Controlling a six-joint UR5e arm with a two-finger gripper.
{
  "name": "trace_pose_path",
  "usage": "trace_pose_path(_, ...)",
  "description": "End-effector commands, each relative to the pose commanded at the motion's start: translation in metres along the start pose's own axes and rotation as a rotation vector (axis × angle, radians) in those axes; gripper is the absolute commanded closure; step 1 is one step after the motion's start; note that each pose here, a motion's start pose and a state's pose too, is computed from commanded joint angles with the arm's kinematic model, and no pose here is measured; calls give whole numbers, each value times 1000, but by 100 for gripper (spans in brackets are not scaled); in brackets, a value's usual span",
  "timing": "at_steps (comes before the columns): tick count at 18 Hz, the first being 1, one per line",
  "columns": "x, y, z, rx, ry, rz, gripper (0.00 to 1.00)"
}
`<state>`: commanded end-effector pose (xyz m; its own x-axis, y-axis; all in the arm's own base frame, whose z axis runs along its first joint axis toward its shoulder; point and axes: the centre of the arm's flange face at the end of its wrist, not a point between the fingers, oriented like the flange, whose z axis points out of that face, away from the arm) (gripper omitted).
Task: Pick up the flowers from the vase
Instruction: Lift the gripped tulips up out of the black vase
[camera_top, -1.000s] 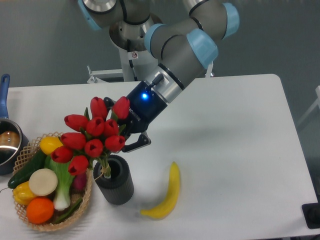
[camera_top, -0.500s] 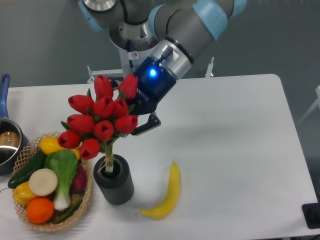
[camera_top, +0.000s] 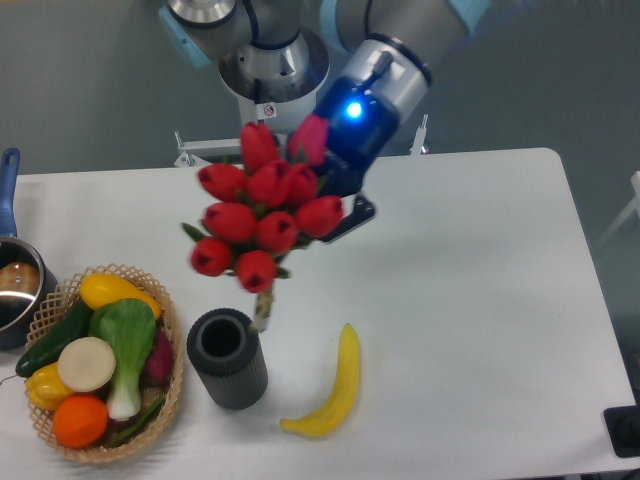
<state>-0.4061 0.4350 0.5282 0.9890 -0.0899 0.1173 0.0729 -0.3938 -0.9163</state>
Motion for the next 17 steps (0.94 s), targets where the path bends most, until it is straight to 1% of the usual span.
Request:
trace_pose_path(1, -9, 2, -5, -13, -27, 19, 58)
trace_pose_path(5, -27, 21, -6, -78, -81, 96, 58)
trace_pose_path(8, -36, 24, -7, -114, -114, 108, 58)
trace_pose_path(17, -32, 36, -9, -122, -114, 88, 58)
